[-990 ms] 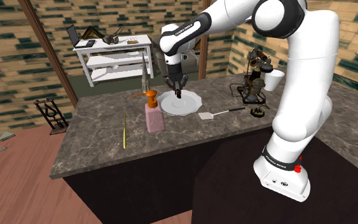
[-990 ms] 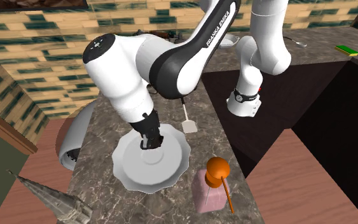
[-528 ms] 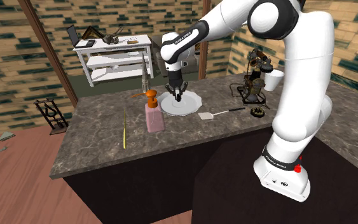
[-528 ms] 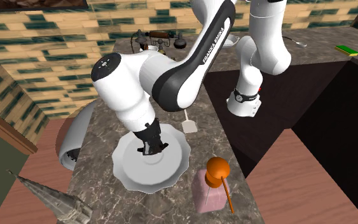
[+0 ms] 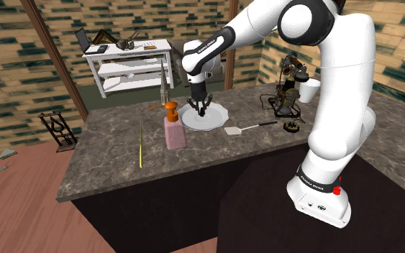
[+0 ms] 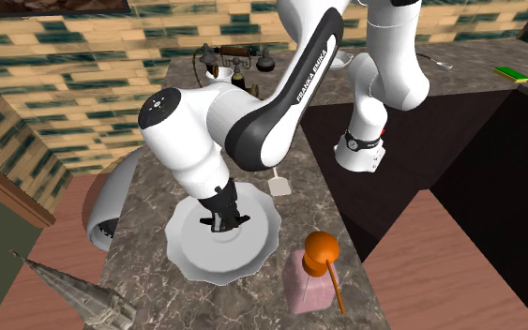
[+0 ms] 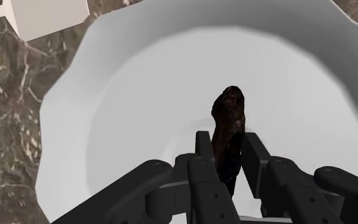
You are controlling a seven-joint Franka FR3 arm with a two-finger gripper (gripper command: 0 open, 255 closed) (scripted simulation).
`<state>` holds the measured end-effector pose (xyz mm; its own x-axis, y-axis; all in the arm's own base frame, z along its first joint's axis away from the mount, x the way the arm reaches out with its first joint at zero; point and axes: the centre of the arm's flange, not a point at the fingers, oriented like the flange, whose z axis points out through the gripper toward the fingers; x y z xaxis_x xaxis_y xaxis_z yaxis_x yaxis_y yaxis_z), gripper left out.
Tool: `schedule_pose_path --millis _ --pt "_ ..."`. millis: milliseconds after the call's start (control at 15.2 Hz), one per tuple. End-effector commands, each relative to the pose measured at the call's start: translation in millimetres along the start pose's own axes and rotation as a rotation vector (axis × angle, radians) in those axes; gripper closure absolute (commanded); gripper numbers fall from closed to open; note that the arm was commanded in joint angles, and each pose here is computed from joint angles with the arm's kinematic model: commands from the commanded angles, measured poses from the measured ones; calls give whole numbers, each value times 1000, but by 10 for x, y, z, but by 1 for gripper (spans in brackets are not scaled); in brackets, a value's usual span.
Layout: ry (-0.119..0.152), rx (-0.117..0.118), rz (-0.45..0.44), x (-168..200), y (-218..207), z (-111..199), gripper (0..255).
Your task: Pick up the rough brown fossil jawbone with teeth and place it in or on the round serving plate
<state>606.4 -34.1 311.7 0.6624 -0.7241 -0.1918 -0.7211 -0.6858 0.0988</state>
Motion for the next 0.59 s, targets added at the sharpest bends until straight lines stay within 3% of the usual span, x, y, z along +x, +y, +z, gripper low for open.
schedule_pose_path --millis 0,66,396,528 --pt "0 0 0 0 0 0 255" --pt "0 0 0 0 0 0 0" --pt "0 0 0 0 0 0 0" --pt "0 0 0 0 0 -264 0"
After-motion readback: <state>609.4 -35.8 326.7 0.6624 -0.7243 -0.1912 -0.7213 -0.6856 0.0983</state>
